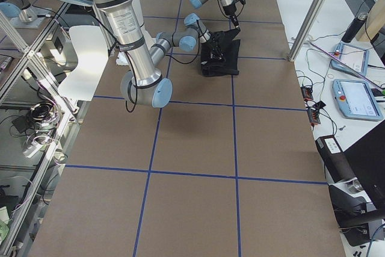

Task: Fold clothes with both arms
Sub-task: 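Release the left gripper and raise it while the right gripper lays the fold down, then press the folded shirt flat with the right gripper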

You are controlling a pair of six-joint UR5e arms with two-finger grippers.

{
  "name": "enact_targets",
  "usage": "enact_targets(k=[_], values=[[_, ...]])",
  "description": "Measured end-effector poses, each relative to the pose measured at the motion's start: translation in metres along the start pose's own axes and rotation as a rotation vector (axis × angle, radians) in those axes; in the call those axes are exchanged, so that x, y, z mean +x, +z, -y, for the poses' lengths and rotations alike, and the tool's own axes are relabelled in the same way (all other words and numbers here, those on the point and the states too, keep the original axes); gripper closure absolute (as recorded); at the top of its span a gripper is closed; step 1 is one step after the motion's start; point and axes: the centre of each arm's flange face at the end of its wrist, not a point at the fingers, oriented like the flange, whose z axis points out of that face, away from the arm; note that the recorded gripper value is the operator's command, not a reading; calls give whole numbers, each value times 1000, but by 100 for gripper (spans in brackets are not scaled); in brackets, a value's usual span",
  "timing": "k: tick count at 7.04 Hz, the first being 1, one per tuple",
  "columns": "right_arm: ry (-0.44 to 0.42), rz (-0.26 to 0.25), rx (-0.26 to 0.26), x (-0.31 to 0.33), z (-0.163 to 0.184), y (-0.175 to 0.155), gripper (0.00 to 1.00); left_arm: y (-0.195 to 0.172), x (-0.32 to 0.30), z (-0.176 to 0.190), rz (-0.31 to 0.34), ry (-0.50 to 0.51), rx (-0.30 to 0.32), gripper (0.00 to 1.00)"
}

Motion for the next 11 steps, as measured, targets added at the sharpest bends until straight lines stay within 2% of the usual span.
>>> enact_targets(k=[2, 3, 5, 6, 7, 8, 9, 11], values=[[4, -11, 7, 3, 15, 19, 0, 25, -14, 3, 10, 50, 20, 0], [-6, 0, -20, -1, 36, 19, 0, 14, -22, 6, -6, 88, 22, 0], [-23, 77, -131, -15, 84, -15, 0, -58, -61, 8, -110, 202, -32, 0], [-28, 107, -160, -22, 90, -34, 0, -89, -84, 3, -146, 249, -56, 0], [-47, 115, -170, -32, 75, -45, 2, -107, -101, -3, -158, 284, -69, 0], [-74, 110, -164, -47, 52, -53, 13, -114, -109, -6, -161, 304, -73, 0], [-98, 90, -155, -71, 31, -59, 17, -116, -113, -7, -163, 312, -75, 0], [-109, 39, -131, -127, -4, -58, 41, -117, -115, -7, -165, 315, -75, 0]])
